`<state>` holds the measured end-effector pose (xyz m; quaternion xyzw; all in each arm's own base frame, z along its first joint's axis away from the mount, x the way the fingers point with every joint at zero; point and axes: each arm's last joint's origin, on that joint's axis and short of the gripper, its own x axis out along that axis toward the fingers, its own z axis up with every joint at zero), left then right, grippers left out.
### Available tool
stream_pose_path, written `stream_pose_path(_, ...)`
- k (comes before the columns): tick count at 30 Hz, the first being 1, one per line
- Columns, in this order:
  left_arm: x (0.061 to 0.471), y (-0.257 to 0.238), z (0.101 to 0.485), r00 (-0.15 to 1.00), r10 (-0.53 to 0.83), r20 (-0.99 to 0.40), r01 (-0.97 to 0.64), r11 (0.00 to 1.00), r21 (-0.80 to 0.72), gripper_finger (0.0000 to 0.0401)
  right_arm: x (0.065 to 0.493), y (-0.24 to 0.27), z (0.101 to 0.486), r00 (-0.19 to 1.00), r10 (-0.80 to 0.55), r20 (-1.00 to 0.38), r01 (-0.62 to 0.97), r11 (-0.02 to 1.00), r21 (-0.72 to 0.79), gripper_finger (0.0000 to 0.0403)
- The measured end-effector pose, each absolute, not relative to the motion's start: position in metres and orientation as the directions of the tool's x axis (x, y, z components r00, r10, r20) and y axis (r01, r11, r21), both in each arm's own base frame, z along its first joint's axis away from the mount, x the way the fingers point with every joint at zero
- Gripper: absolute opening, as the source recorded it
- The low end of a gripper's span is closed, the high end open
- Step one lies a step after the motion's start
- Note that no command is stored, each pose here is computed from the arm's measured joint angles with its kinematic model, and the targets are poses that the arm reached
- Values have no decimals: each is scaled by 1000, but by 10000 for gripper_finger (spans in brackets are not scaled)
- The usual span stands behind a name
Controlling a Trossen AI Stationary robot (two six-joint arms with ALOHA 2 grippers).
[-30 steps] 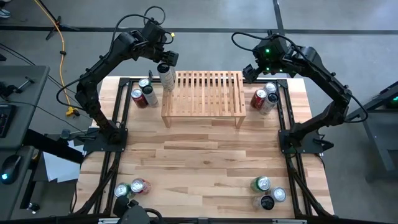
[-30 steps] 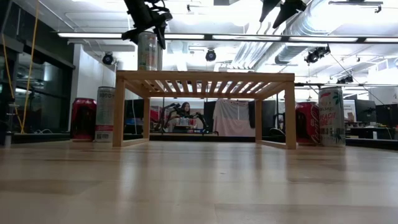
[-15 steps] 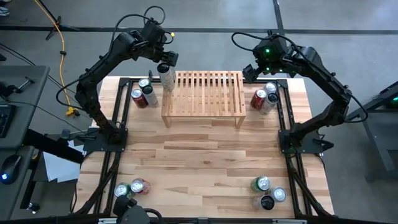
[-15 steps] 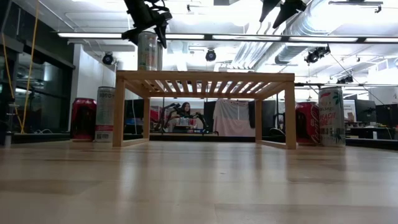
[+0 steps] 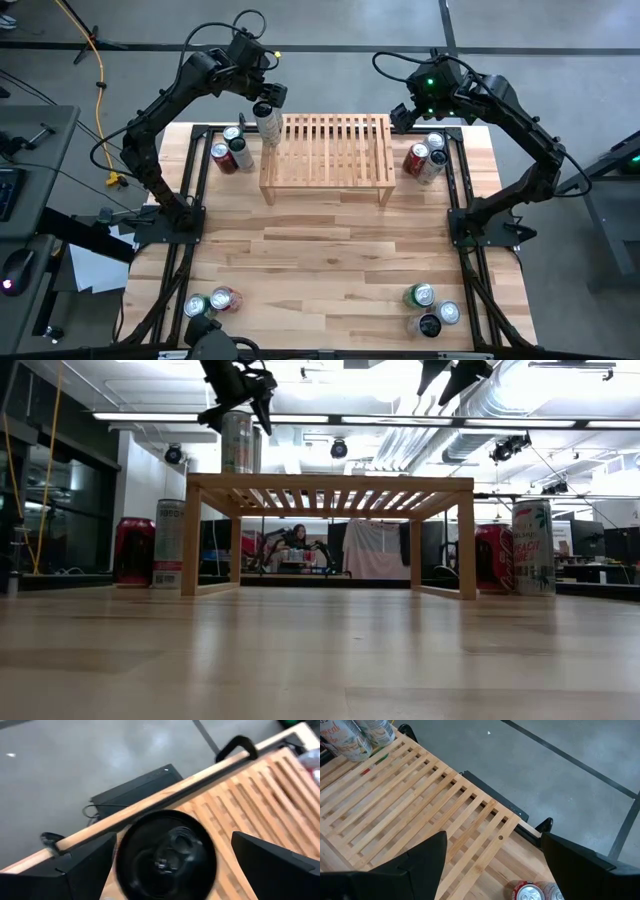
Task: Place canned beverage on shelf
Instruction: Adjust the white yellow soda can on the shelf, then put the top right white pink soda can on the shelf
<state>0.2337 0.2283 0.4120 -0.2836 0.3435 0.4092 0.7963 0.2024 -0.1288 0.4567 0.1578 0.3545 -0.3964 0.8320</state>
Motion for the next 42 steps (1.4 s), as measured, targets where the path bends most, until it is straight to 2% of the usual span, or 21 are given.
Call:
stream_pose_path(8, 228, 222, 424, 496, 460, -736, -816, 537, -214, 386, 202, -129, 457, 433, -547, -716, 771, 636, -19, 310)
stream_pose_path(22, 201, 196, 474, 629, 586, -511, -763, 592, -259, 386, 202, -129, 457, 433, -547, -716, 771, 636, -19, 310)
stream_pose_path(30, 188, 181, 489, 657, 608, -447, -747, 605, -276, 386, 202, -129, 457, 433, -547, -716, 771, 636, -19, 310)
stream_pose_path(42, 207, 166, 509, 794, 553, -254, -601, 778, -184, 386, 202, -129, 456, 432, -546, -717, 764, 644, -30, 310)
